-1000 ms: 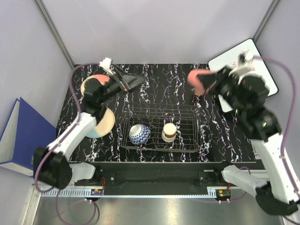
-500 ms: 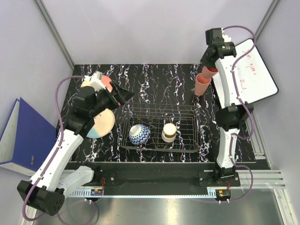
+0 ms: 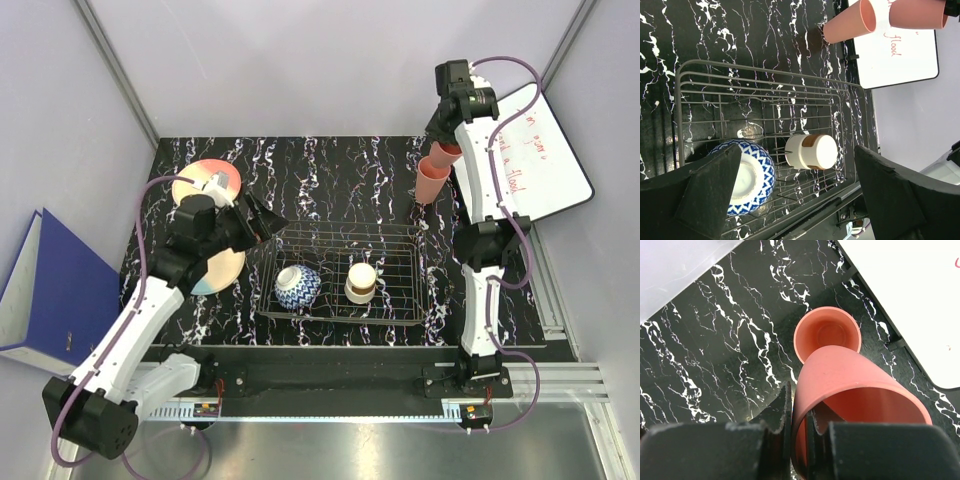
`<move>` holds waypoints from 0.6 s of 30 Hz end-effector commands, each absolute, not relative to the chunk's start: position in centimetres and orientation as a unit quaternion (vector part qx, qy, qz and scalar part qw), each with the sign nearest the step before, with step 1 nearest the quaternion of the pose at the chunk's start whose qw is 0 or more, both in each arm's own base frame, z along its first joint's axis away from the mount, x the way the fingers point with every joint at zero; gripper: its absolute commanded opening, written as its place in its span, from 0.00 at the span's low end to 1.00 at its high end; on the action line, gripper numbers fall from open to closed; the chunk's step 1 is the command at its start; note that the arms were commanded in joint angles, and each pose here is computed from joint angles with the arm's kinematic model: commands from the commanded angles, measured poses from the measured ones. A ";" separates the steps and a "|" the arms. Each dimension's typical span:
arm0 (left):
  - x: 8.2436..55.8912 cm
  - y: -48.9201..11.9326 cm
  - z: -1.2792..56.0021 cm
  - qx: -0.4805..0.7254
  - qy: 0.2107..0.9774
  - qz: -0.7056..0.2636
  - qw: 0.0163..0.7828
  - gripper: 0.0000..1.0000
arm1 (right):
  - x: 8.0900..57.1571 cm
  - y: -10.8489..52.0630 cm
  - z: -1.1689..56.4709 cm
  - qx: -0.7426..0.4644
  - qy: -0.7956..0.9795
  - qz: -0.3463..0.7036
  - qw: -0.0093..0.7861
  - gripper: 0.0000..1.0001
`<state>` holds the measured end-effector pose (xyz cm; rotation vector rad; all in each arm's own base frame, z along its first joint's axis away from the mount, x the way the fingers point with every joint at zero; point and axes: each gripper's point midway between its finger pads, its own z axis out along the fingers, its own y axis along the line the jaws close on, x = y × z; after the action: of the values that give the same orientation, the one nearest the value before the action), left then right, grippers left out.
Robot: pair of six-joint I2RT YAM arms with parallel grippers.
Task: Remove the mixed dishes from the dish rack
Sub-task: Place the cup at the center of the board.
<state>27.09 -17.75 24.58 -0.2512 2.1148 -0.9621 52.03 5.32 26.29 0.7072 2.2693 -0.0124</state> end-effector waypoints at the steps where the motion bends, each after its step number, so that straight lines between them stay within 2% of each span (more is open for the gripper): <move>1: 27.7 -18.2 24.8 -0.087 0.828 -0.384 0.400 0.99 | 53.7 4.9 26.7 0.279 0.873 -0.009 0.401 0.00; 18: 29.1 -18.3 21.9 -0.091 0.848 -0.361 0.377 0.99 | 57.0 4.6 21.1 0.281 0.880 -0.020 0.381 0.00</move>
<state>28.19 -18.09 21.10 -0.2662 2.2183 -0.9192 55.80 5.30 19.40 0.7155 2.3243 -0.0598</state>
